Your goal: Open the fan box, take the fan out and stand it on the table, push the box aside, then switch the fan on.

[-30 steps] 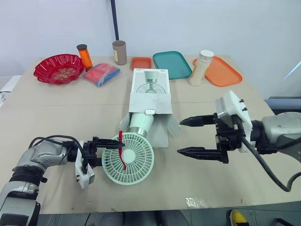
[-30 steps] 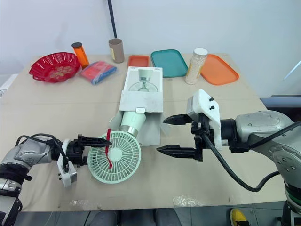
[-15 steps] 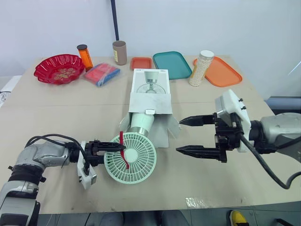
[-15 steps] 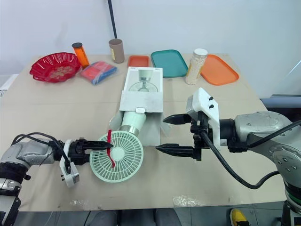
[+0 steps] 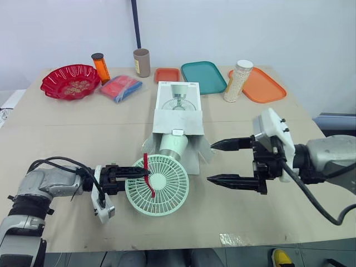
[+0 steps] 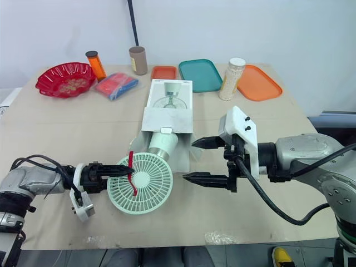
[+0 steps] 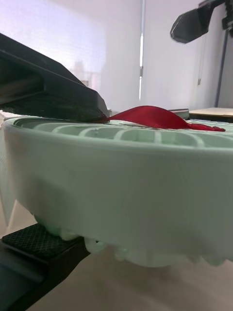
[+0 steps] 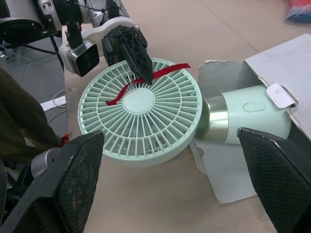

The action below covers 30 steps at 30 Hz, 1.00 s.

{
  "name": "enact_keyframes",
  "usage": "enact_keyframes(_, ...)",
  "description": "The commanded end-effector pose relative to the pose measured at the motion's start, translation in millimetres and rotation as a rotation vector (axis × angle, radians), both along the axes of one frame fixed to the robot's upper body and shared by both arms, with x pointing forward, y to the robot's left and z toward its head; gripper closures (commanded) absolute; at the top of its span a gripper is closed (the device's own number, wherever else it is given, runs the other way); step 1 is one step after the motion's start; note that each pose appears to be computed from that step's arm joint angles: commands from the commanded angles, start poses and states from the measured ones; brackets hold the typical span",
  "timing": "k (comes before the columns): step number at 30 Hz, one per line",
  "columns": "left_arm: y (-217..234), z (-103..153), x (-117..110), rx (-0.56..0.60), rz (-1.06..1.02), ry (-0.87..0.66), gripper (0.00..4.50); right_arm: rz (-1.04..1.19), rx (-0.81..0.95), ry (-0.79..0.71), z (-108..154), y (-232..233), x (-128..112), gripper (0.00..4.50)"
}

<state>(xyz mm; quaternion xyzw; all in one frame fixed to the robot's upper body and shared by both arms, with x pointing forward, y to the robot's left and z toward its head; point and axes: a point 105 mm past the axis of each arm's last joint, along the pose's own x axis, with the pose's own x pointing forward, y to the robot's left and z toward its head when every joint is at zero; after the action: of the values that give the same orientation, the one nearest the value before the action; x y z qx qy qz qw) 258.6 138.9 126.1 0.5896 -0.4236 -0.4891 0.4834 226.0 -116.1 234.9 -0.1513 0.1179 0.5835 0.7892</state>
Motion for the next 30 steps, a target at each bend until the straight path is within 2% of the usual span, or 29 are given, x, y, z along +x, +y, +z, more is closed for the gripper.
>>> enact_keyframes(1,1,36,-17,-0.113,-0.046,-0.048,1.85,0.031,-0.004,-0.035,9,5,-6,0.0)
enact_keyframes(8,3,58,-39,-0.122,-0.025,0.114,1.85,0.019,0.058,-0.071,37,11,-6,0.0)
enact_keyframes(13,2,87,-34,-0.182,0.106,0.351,1.85,0.009,0.113,-0.062,54,16,-6,0.0)
enact_keyframes(16,0,98,-35,-0.192,0.136,0.462,1.85,0.003,0.116,-0.053,55,18,-6,0.0)
enact_keyframes(19,-1,100,-42,-0.153,0.13,0.508,1.85,-0.002,0.118,-0.047,54,19,-7,0.0)
enact_keyframes(23,2,109,-44,-0.166,0.173,0.6,1.85,-0.018,0.125,-0.052,57,17,-7,0.0)
enact_keyframes(30,15,111,-50,-0.129,0.256,0.749,1.85,-0.034,0.121,-0.064,59,13,-7,0.0)
